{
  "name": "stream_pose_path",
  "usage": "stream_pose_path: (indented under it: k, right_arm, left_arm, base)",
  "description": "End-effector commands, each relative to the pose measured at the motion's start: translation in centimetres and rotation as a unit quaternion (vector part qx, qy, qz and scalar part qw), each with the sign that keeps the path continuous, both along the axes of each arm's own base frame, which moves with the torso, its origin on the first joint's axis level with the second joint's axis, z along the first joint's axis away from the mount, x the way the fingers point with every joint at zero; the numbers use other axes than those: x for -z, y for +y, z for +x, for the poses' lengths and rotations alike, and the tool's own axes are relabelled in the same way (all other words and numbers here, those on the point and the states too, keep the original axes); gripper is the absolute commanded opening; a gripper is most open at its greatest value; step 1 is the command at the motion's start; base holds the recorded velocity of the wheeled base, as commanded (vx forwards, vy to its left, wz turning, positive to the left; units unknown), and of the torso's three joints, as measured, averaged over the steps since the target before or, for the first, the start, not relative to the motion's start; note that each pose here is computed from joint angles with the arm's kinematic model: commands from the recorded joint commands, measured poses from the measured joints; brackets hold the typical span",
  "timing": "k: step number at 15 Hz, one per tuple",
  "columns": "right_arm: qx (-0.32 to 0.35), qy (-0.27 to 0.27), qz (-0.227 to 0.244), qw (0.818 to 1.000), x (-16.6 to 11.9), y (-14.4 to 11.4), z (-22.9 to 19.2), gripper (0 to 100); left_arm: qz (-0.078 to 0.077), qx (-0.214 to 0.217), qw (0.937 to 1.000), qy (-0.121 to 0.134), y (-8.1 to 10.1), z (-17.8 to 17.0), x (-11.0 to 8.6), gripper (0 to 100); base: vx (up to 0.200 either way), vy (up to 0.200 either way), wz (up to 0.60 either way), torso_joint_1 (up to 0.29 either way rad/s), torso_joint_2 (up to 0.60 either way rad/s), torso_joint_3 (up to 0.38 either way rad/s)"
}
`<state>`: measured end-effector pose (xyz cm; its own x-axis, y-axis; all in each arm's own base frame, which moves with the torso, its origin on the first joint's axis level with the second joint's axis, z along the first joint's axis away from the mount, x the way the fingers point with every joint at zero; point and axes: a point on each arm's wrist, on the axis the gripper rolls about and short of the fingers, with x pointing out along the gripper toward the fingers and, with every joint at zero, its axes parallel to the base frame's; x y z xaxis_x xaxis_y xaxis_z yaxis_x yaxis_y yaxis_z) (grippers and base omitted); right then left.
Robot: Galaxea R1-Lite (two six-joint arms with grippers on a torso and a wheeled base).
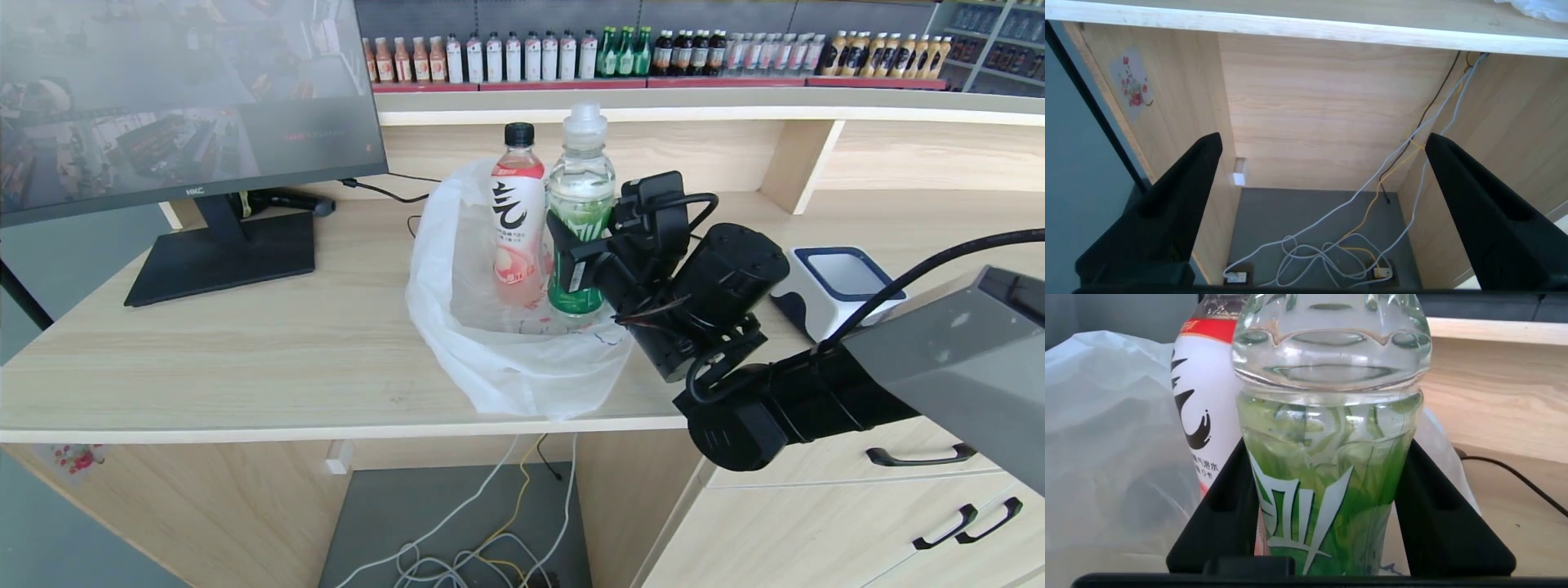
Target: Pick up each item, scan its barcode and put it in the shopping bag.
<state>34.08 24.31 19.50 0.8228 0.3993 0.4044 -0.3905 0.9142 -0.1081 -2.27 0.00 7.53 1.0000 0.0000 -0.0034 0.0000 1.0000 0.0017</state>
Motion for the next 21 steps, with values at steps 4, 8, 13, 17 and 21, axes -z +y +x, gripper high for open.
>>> stream_pose_path:
  k: [4, 8, 13, 17, 21]
  right_arm:
    - [-0.001, 0.019, -0.015, 1.000, 1.5, -0.3, -0.5, 0]
    - [-0.002, 0.021, -0.017, 1.000, 1.7, -0.3, -0.5, 0]
    - [-0.002, 0.024, -0.018, 1.000, 1.8, -0.3, -0.6, 0]
    - [-0.002, 0.012, -0.005, 1.000, 1.4, -0.3, -0.9, 100]
    - [-0.008, 0.009, -0.004, 1.000, 0.3, -1.4, -3.2, 100]
  left_arm:
    - [0.000, 0.000, 1.0000, 0.000, 0.0, 0.0, 0.0, 100]
    - [0.000, 0.000, 1.0000, 0.000, 0.0, 0.0, 0.0, 100]
    - [0.000, -0.001, 1.0000, 0.000, 0.0, 0.0, 0.0, 100]
    - [0.000, 0.000, 1.0000, 0.000, 0.0, 0.0, 0.0, 100]
    - [-0.001, -0.001, 1.0000, 0.000, 0.0, 0.0, 0.0, 100]
  base:
    - [0.000, 0.000, 0.00, 0.000, 0.00, 0.000]
    - [0.000, 0.000, 0.00, 0.000, 0.00, 0.000]
    - [0.000, 0.000, 0.00, 0.000, 0.00, 0.000]
    - [0.000, 0.000, 0.00, 0.000, 0.00, 0.000]
    - [0.000, 0.000, 0.00, 0.000, 0.00, 0.000]
